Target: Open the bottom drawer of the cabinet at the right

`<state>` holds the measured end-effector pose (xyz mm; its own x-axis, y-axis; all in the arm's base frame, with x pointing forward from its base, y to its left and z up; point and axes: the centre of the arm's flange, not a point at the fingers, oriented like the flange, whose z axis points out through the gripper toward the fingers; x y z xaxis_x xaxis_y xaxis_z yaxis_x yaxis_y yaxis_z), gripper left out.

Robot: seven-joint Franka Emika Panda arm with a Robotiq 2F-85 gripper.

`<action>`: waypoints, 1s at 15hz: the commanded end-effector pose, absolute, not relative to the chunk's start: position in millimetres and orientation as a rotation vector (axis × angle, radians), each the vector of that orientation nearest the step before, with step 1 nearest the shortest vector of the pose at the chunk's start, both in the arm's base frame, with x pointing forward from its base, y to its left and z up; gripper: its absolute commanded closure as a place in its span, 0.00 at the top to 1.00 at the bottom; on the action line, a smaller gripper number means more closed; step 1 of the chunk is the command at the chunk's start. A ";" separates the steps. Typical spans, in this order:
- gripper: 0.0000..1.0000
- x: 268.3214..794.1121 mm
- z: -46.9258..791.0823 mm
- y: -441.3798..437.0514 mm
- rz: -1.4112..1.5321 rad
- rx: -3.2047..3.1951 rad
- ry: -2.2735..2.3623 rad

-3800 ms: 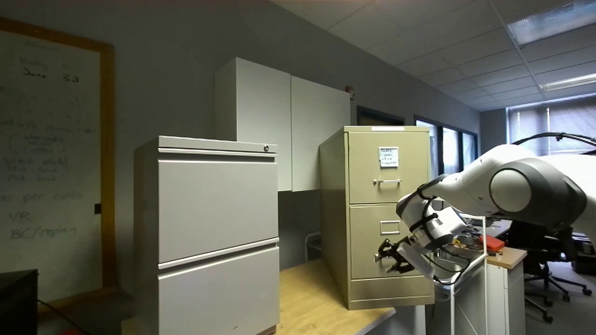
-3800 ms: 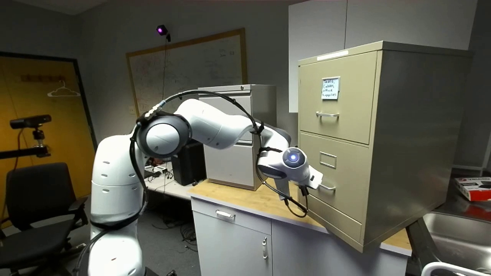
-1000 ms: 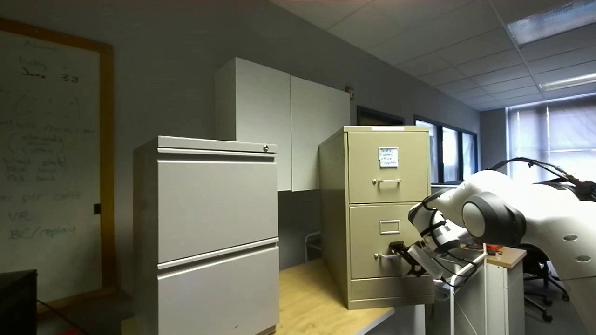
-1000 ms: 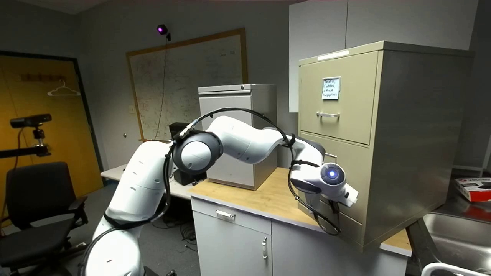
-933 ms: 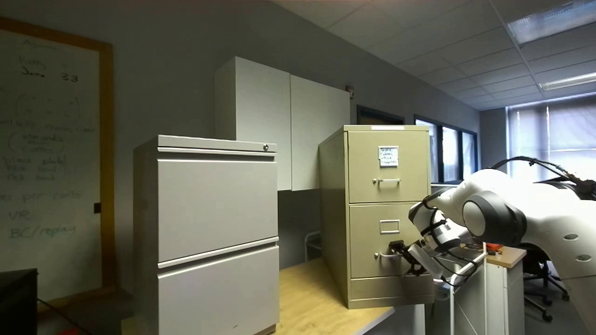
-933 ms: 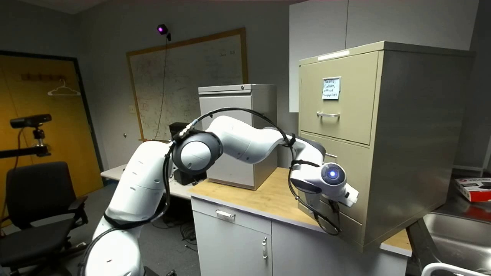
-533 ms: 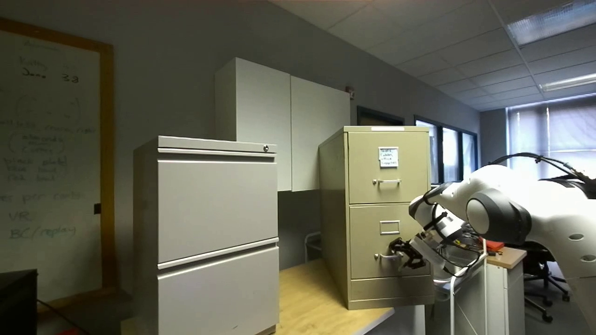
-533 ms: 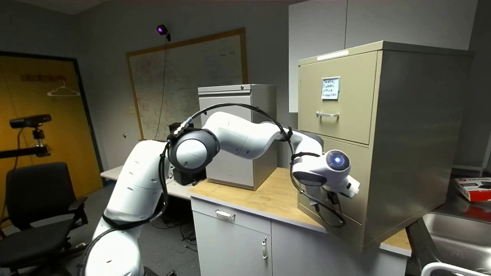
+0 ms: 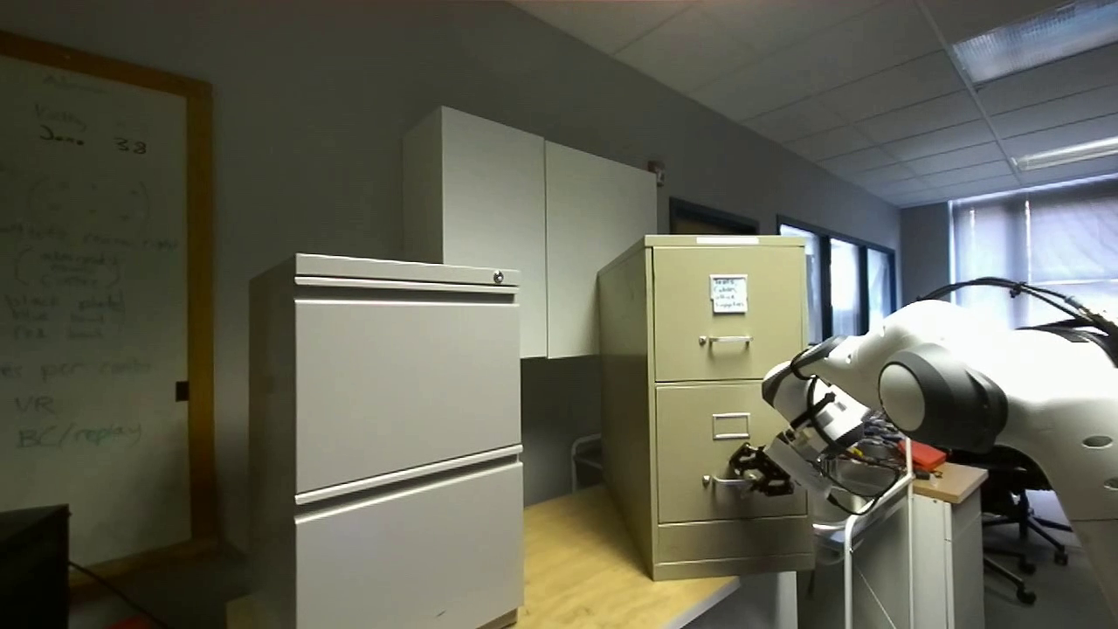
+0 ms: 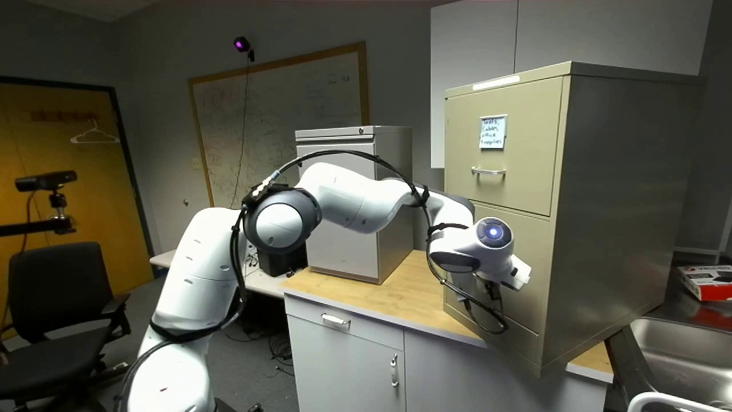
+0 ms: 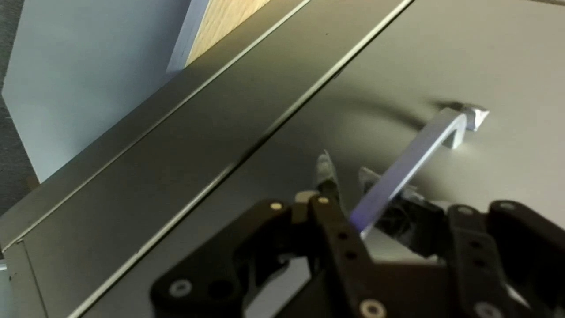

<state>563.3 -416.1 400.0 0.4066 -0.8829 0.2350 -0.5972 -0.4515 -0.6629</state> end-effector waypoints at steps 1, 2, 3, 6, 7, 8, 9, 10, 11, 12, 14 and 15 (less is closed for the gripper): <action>0.05 516.2 351.2 -381.4 -0.617 -2.184 1.200; 0.05 514.0 352.9 -378.8 -0.650 -2.179 1.155; 0.05 511.8 353.6 -376.5 -0.680 -2.171 1.128; 0.04 501.7 363.6 -364.1 -0.821 -2.150 1.045; 0.05 502.2 369.0 -354.2 -0.842 -2.146 1.032; 0.05 504.1 371.1 -345.6 -0.847 -2.138 1.024; 0.05 512.2 372.9 -342.5 -0.851 -2.133 1.022; 0.05 523.1 380.3 -338.5 -0.841 -2.136 1.028; 0.05 525.8 385.5 -331.0 -0.838 -2.144 1.036; 0.05 526.9 387.3 -323.6 -0.833 -2.149 1.045; 0.05 530.1 383.1 -315.5 -0.834 -2.154 1.066; 0.05 532.3 381.1 -313.6 -0.837 -2.155 1.076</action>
